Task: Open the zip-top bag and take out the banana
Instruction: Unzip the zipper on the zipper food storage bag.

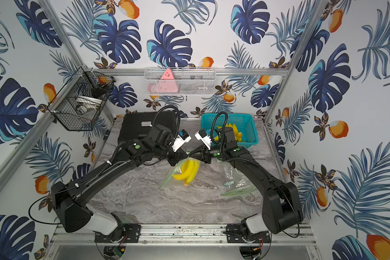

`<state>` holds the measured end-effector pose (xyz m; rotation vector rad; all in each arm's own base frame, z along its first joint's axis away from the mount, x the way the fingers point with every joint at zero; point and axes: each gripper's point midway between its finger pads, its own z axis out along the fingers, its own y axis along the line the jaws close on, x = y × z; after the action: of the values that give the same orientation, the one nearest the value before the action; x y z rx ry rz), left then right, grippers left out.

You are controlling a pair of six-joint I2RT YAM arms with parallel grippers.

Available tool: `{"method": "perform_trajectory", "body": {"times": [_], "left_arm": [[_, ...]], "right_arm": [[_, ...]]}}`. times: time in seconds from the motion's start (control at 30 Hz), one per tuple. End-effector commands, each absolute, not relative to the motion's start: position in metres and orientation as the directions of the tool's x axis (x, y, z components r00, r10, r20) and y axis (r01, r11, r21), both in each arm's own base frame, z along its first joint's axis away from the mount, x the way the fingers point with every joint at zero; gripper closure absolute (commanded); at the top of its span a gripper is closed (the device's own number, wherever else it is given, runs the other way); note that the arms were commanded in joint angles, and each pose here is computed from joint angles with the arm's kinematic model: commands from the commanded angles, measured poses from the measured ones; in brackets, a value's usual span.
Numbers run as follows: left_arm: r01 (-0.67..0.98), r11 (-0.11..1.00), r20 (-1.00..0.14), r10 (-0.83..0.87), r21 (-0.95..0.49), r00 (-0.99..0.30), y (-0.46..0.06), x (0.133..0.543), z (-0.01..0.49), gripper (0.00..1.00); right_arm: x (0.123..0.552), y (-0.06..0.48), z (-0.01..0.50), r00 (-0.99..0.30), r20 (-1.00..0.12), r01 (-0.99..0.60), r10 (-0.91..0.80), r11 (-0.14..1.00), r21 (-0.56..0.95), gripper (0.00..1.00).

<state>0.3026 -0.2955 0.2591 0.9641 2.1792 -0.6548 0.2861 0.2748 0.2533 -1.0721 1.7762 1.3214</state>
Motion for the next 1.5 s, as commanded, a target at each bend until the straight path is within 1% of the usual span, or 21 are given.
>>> {"method": "perform_trajectory", "body": {"times": [0.0, 0.17, 0.27, 0.33, 0.4, 0.5, 0.67, 1.03, 1.3, 1.4, 1.47], "left_arm": [[0.782, 0.597, -0.741, 0.440, -0.180, -0.507, -0.296, 0.301, 0.263, 0.91], [0.779, 0.604, -0.742, 0.443, -0.169, -0.504, -0.293, 0.301, 0.263, 0.91], [0.779, 0.605, -0.743, 0.442, -0.166, -0.502, -0.293, 0.301, 0.263, 0.89], [0.772, 0.615, -0.748, 0.434, -0.161, -0.502, -0.292, 0.303, 0.265, 0.86], [0.764, 0.626, -0.761, 0.418, -0.153, -0.495, -0.291, 0.306, 0.269, 0.82], [0.763, 0.629, -0.777, 0.403, -0.149, -0.484, -0.291, 0.308, 0.274, 0.79], [0.763, 0.630, -0.784, 0.396, -0.146, -0.477, -0.291, 0.307, 0.275, 0.78], [0.774, 0.602, -0.780, 0.382, -0.197, -0.495, -0.300, 0.304, 0.271, 0.76], [0.774, 0.599, -0.784, 0.375, -0.203, -0.495, -0.301, 0.305, 0.271, 0.80], [0.776, 0.596, -0.784, 0.374, -0.205, -0.495, -0.302, 0.305, 0.271, 0.89], [0.776, 0.596, -0.781, 0.376, -0.208, -0.498, -0.303, 0.305, 0.269, 0.91]], "right_arm": [[0.283, 0.276, 0.256, -0.435, -0.872, -0.900, -0.224, 0.128, 0.416, 0.91], [0.282, 0.276, 0.252, -0.447, -0.865, -0.894, -0.229, 0.129, 0.428, 0.96], [0.283, 0.276, 0.253, -0.447, -0.866, -0.894, -0.225, 0.133, 0.428, 1.00], [0.283, 0.277, 0.253, -0.449, -0.865, -0.893, -0.225, 0.134, 0.429, 1.00], [0.282, 0.278, 0.252, -0.452, -0.863, -0.892, -0.227, 0.131, 0.433, 1.00], [0.282, 0.277, 0.252, -0.457, -0.861, -0.890, -0.222, 0.131, 0.438, 1.00], [0.283, 0.278, 0.251, -0.463, -0.859, -0.886, -0.216, 0.133, 0.444, 1.00], [0.282, 0.278, 0.257, -0.456, -0.867, -0.890, -0.200, 0.132, 0.437, 1.00], [0.283, 0.278, 0.259, -0.457, -0.868, -0.889, -0.192, 0.127, 0.440, 1.00], [0.284, 0.278, 0.258, -0.458, -0.869, -0.889, -0.188, 0.130, 0.440, 1.00], [0.284, 0.278, 0.261, -0.454, -0.874, -0.890, -0.176, 0.133, 0.436, 1.00]]}}
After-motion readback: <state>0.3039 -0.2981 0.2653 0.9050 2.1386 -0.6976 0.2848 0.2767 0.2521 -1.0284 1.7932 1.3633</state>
